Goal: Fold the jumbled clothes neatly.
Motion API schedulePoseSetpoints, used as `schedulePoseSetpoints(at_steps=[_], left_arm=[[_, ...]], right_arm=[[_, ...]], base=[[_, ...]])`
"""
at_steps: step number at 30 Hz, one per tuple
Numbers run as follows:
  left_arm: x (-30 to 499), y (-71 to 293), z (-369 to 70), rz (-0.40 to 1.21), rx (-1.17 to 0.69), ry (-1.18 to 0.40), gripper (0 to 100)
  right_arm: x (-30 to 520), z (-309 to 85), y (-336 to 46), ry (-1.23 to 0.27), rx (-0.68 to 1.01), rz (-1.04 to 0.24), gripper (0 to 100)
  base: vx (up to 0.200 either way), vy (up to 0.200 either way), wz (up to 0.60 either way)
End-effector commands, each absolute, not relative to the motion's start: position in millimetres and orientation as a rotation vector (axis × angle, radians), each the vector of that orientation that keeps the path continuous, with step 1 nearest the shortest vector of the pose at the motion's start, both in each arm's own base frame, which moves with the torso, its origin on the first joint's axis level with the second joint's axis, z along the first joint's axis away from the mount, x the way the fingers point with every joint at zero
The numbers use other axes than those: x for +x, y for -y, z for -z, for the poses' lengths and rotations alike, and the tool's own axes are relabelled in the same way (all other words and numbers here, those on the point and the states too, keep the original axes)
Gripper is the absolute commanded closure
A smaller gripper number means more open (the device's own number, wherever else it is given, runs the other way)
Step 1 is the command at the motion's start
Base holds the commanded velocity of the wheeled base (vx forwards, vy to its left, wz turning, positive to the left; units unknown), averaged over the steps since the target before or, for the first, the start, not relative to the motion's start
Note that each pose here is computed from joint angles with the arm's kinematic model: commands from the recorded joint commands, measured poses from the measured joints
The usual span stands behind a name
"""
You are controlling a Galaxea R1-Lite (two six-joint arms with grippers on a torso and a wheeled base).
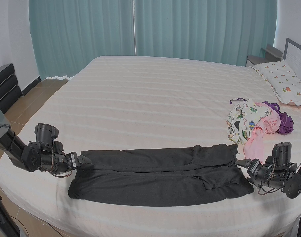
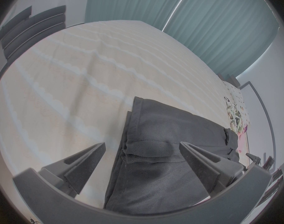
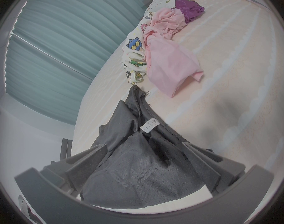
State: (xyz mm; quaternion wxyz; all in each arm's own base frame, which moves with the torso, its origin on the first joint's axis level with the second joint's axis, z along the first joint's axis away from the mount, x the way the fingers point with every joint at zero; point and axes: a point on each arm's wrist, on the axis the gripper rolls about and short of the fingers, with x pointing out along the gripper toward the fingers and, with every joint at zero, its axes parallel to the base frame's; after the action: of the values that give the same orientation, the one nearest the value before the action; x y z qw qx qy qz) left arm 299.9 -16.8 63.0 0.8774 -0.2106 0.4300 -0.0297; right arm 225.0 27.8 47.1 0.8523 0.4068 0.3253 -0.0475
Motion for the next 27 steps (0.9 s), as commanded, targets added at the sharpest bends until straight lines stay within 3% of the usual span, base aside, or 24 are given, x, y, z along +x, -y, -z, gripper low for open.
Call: schedulePoseSetpoints(at_steps=[1, 13, 14, 27], left_arm=[[310, 17, -48, 0.075, -0.441, -0.935, 0], [315, 16, -43, 0.098, -0.421, -0.943, 0], [315, 16, -42, 0.096, -0.423, -0.944, 100], [314, 7, -42, 0.072, -0.434, -0.943, 100]], right_arm=[[224, -45, -30, -0.698, 0.851, 0.094, 0], [224, -44, -31, -0.704, 0.853, 0.092, 0], [224, -44, -31, -0.705, 0.855, 0.091, 0], [224, -44, -31, -0.708, 0.855, 0.093, 0]], base=[[0.0, 0.0, 0.0], [0.0, 0.0, 0.0], [0.0, 0.0, 0.0], [0.0, 0.0, 0.0]])
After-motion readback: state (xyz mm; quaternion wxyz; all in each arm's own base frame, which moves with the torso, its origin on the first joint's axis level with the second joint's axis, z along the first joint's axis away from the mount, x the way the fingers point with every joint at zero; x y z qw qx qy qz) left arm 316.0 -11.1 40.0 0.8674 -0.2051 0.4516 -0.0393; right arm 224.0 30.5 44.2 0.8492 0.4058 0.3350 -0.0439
